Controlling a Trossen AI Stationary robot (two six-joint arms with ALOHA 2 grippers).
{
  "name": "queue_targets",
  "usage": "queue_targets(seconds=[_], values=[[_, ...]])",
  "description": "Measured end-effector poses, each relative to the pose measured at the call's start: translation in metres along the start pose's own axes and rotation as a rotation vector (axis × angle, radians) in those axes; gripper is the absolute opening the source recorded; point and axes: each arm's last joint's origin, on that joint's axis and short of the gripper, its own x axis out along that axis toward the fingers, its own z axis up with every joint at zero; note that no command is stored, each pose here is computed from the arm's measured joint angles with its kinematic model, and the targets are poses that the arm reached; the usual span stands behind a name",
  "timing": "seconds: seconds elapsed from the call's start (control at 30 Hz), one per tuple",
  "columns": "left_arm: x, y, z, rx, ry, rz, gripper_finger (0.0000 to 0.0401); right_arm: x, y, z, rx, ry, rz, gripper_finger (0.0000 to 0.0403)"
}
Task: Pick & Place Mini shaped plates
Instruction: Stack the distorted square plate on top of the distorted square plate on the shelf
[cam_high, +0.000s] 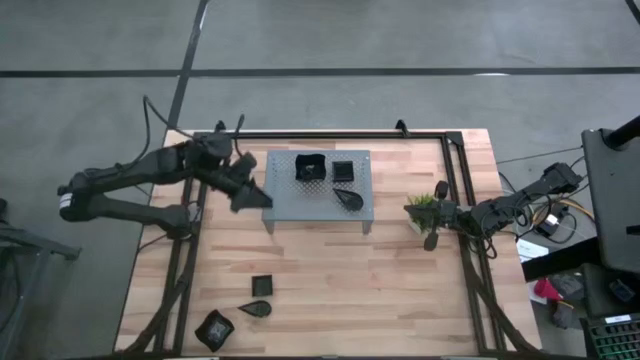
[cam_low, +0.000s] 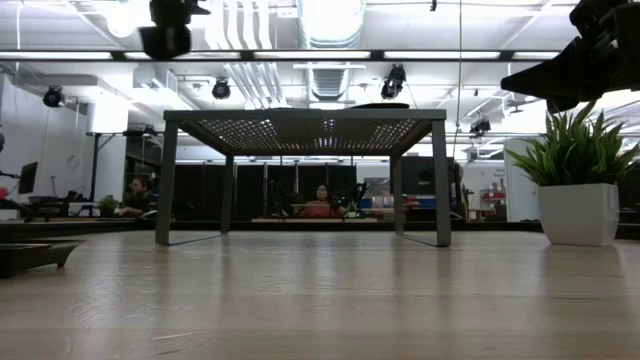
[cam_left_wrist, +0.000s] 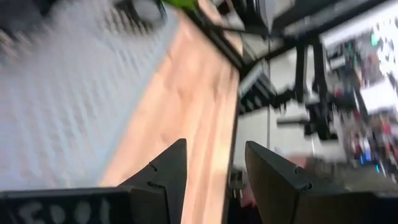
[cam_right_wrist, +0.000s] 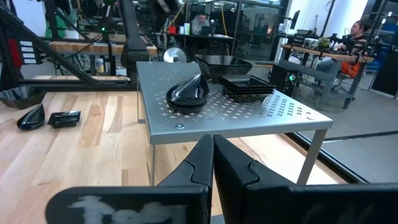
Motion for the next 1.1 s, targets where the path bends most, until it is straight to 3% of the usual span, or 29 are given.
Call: queue_targets(seconds=[0.37,0.63,0.87,1.1], values=[[0.029,-0.027,-0.052,0.111,0.318,-0.064,0.0154,0.000,0.000,0.000,0.000,0.000,0.000,0.0008],[0.046,-0.032,-0.107,0.038,0.651,0.089,0.0154,0.000,0.000,0.000,0.000,0.000,0.000,0.0008],[0.058,-0.038,-0.140,-0.057,0.768,0.193,0.0154,0.000,0.000,0.000,0.000,0.000,0.000,0.0008],[0.064,-0.045,-0.160,-0.030,0.846,0.216,0.0154,0.000,0.000,0.000,0.000,0.000,0.000,0.0008]])
